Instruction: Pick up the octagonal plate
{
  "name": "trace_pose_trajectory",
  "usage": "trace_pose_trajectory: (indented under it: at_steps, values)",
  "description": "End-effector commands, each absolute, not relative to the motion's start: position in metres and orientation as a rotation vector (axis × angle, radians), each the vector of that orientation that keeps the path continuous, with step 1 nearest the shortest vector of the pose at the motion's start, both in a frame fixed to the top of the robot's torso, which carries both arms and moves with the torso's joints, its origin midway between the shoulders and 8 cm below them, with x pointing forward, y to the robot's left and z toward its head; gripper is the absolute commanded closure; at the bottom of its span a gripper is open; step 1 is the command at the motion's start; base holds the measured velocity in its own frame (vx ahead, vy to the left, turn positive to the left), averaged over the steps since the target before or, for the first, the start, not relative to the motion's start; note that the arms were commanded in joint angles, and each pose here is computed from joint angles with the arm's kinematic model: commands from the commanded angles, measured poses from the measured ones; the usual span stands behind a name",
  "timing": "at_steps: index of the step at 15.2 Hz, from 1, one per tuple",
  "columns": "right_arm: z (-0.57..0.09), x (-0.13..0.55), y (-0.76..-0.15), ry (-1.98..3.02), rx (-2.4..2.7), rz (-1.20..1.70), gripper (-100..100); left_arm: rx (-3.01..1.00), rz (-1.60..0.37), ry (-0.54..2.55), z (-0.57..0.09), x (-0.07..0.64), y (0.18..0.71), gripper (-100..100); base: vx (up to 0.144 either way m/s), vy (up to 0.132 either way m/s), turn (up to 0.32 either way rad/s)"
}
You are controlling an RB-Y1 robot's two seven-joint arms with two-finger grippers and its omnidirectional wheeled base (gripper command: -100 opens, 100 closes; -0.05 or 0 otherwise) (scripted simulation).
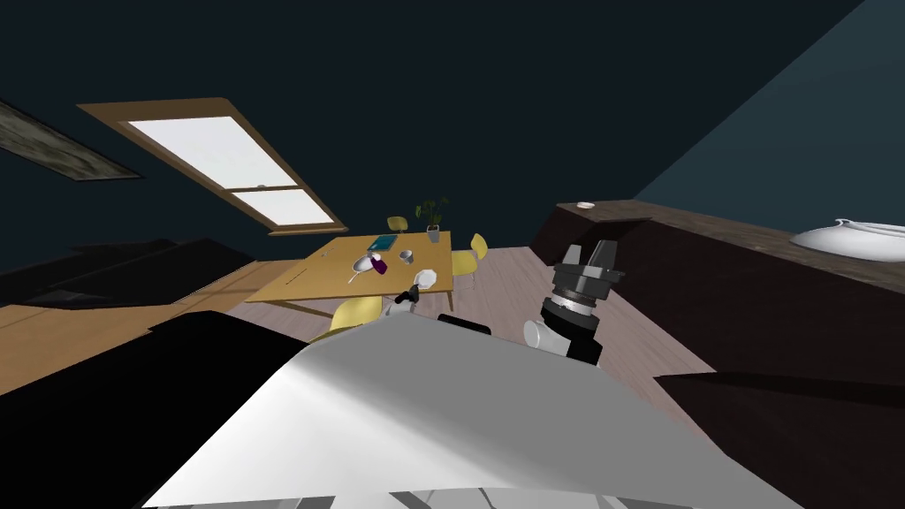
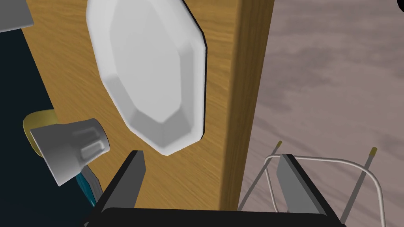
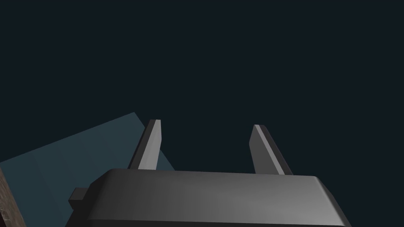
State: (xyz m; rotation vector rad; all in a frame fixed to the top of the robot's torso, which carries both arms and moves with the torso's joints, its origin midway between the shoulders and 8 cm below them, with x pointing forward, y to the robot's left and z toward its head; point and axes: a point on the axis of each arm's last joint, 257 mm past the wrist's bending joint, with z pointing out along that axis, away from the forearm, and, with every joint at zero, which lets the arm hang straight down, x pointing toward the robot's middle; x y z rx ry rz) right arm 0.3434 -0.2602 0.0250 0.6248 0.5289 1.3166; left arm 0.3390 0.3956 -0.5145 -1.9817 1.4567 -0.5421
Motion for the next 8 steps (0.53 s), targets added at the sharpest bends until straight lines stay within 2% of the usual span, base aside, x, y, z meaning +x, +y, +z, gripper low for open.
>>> trace_pose_trajectory:
  at_steps: [1,8]
  values:
    - [0.025,0.343,-0.260,0.529,0.625,1.317,0,-2.000,-0.542,1.465,-0.515,0.339,0.391,-100,-0.039,0.082,-0.094]
    - [0.025,0.343,-0.260,0.529,0.625,1.317,0,-2.090,-0.558,1.502,-0.519,0.338,0.356,-100,-0.030,0.102,-0.122]
